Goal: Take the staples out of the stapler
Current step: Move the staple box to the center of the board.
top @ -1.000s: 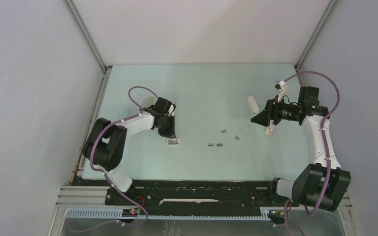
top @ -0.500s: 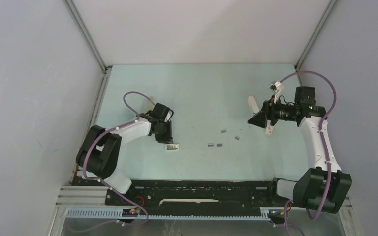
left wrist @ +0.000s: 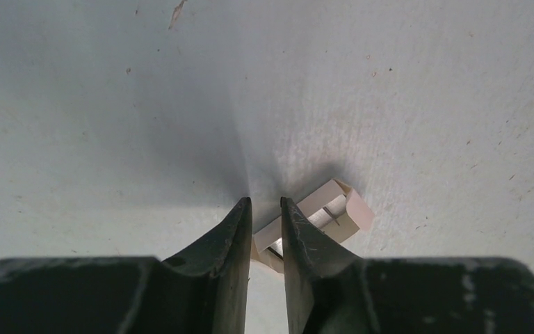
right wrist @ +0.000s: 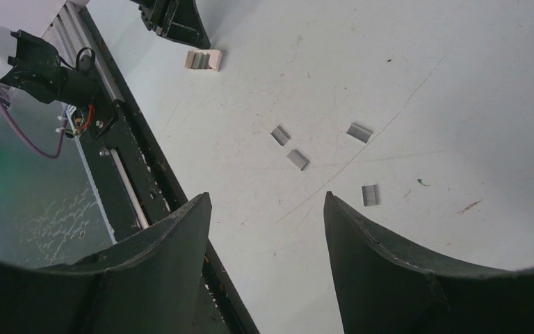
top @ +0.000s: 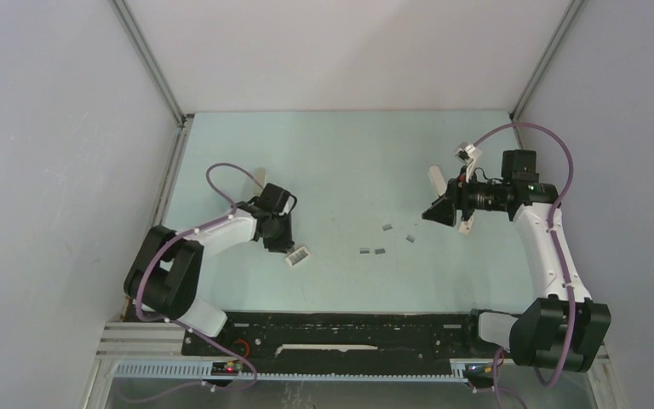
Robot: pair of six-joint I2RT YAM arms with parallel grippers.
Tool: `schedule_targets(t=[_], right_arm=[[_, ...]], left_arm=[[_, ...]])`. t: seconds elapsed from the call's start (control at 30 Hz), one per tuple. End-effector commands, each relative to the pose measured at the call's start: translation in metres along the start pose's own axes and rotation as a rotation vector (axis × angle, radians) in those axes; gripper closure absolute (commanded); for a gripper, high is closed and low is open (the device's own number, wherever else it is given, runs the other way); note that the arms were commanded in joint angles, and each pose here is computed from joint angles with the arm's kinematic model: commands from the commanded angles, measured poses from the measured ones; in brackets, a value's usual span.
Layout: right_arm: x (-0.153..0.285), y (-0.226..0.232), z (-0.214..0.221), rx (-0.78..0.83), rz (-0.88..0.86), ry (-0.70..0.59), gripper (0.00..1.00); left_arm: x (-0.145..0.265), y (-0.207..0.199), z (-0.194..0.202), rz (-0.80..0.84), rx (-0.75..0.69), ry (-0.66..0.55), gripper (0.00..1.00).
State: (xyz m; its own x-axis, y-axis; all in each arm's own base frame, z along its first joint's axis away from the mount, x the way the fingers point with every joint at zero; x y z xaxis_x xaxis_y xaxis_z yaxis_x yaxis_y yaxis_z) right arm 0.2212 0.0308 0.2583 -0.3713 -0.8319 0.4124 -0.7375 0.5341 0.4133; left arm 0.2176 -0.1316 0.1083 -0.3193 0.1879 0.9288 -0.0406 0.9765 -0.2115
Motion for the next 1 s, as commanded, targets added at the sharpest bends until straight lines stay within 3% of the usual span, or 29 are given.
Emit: schedule_targets(t=[0.0,0.3,0.5,0.67,0.77,0.93,0.97], right_arm=[[0.000,0.010,-0.002,0.063,-0.019,0.001,0.30],[-0.025,0.024,0.002,0.209,-0.068,0.116,0.30],[-0.054,0.027,0.020,0.431,-0.228,0.263,0.30],[-0.073,0.016,0.038,0.696,-0.459,0.293,0.29],[-0.089,0.006,0.039,0.773,-0.479,0.302,0.29],[-0.120,-0.001,0.041,0.823,-0.445,0.394,0.32],[-0.125,-0.003,0.042,0.826,-0.437,0.410,0.32]], left_arm=[[0.003,0.004,0.009,-0.007,0.026,-0.011,0.72],[0.021,0.005,0.000,-0.038,0.048,-0.118,0.71],[0.055,0.007,-0.015,-0.060,0.060,-0.318,0.70],[0.092,0.010,-0.019,-0.026,0.040,-0.493,0.69],[0.110,0.015,-0.016,0.013,0.050,-0.619,0.55],[0.134,0.027,-0.001,0.130,0.132,-0.878,0.05],[0.131,0.030,0.004,0.145,0.153,-0.903,0.01]])
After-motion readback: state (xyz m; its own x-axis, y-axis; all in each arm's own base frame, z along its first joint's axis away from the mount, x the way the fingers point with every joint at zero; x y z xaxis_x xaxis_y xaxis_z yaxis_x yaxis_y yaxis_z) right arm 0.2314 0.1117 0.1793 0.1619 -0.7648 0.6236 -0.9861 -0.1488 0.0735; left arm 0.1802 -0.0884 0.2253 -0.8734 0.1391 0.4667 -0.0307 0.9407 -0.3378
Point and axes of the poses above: each gripper's point midway between its finger pads, its own x axis back along the fingers, its own y axis along the line the jaws close on, z = x × y, the point moved 10 cm from there along x, back along the fingers, and after that the axes turned 1 degree about x, right-handed, at the moved point
